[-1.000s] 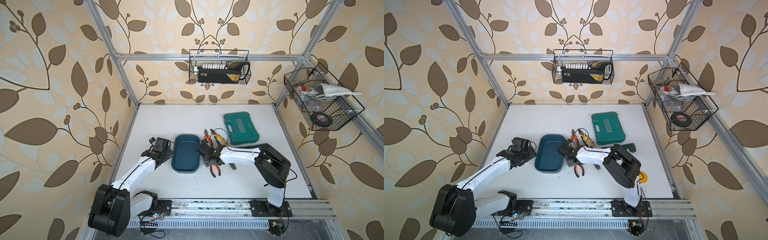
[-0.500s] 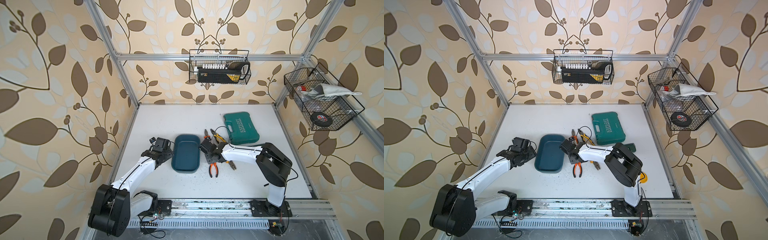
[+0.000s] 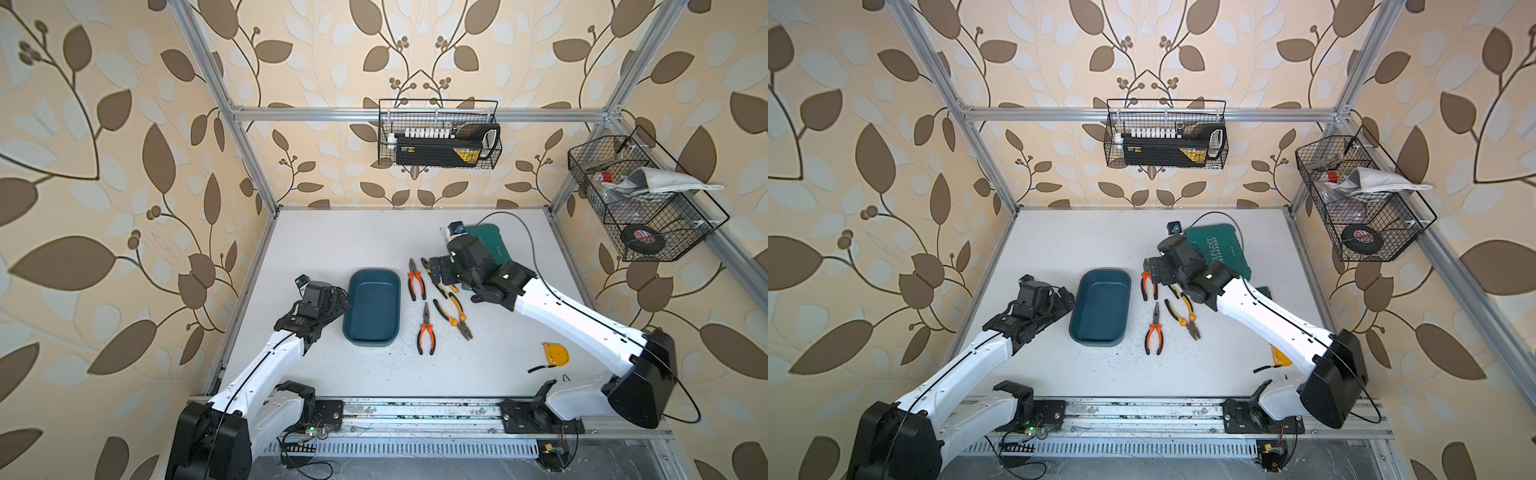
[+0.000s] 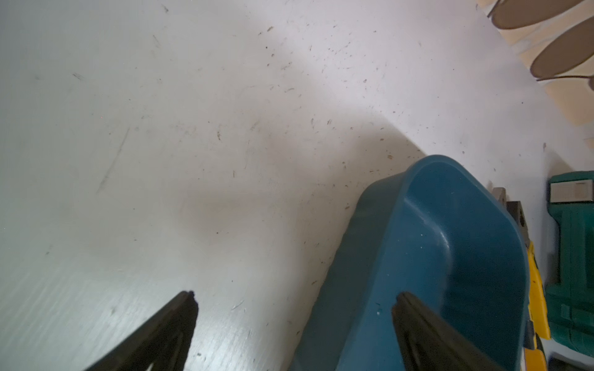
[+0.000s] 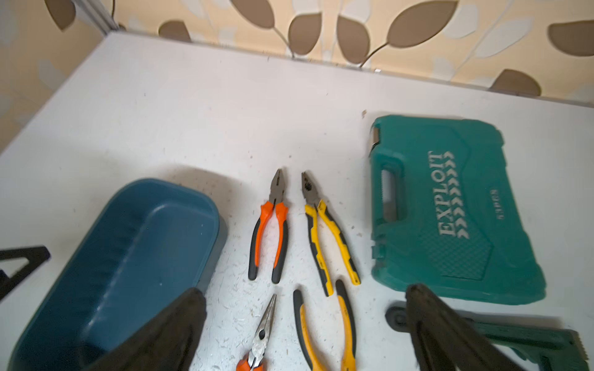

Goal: Take the pliers out of the storage box
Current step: Place the pliers at the center of the board, then reset both arms

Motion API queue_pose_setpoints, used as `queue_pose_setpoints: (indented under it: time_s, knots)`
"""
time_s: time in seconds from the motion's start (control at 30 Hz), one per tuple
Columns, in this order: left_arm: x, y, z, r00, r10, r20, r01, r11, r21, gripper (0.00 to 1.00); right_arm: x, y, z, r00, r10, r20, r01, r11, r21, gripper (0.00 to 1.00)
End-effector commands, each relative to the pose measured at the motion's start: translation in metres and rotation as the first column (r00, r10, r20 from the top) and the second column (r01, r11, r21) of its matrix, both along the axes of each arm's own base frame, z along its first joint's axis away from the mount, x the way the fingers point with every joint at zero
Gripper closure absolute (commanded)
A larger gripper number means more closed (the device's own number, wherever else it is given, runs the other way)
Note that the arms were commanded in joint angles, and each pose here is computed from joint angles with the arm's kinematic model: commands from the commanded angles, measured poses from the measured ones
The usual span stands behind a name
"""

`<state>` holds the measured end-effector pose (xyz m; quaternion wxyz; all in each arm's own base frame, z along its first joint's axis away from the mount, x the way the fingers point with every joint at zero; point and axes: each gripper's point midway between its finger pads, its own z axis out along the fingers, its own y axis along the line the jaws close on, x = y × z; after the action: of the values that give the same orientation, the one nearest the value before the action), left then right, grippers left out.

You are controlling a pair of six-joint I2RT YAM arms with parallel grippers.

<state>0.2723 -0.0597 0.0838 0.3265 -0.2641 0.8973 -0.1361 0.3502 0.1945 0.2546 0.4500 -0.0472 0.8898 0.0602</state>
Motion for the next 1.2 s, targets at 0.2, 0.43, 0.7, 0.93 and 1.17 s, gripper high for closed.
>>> queue_pose_setpoints:
  time_s: [0.2, 0.43, 0.7, 0.93, 1.17]
  knots:
    - [0.003, -0.004, 0.012, 0.997, 0.033, 0.075, -0.029, 0.998, -0.06, 0.01, -0.005, -0.112, 0.0, 0.947, -0.282, 0.153, 0.292, 0.955, -0.046, 0.0]
    - [0.007, -0.017, 0.023, 0.988, -0.051, 0.147, 0.063, 0.994, -0.084, 0.01, 0.001, -0.163, -0.029, 0.846, -0.315, 0.43, 0.402, 0.907, -0.124, 0.0]
    - [0.006, -0.013, 0.025, 0.985, -0.044, 0.169, 0.056, 0.996, -0.067, 0.01, 0.014, -0.217, -0.124, 0.885, -0.381, 0.268, 0.452, 0.841, -0.298, 0.0]
    - [0.008, -0.019, 0.026, 0.982, -0.077, 0.17, 0.091, 0.993, -0.073, 0.01, 0.031, -0.196, -0.138, 0.922, -0.228, 0.312, 0.283, 0.949, -0.141, 0.0]
    - [0.008, -0.02, 0.031, 0.976, -0.09, 0.199, 0.106, 0.992, -0.069, 0.01, 0.035, -0.214, -0.159, 0.901, -0.289, 0.324, 0.332, 0.94, -0.084, 0.01]
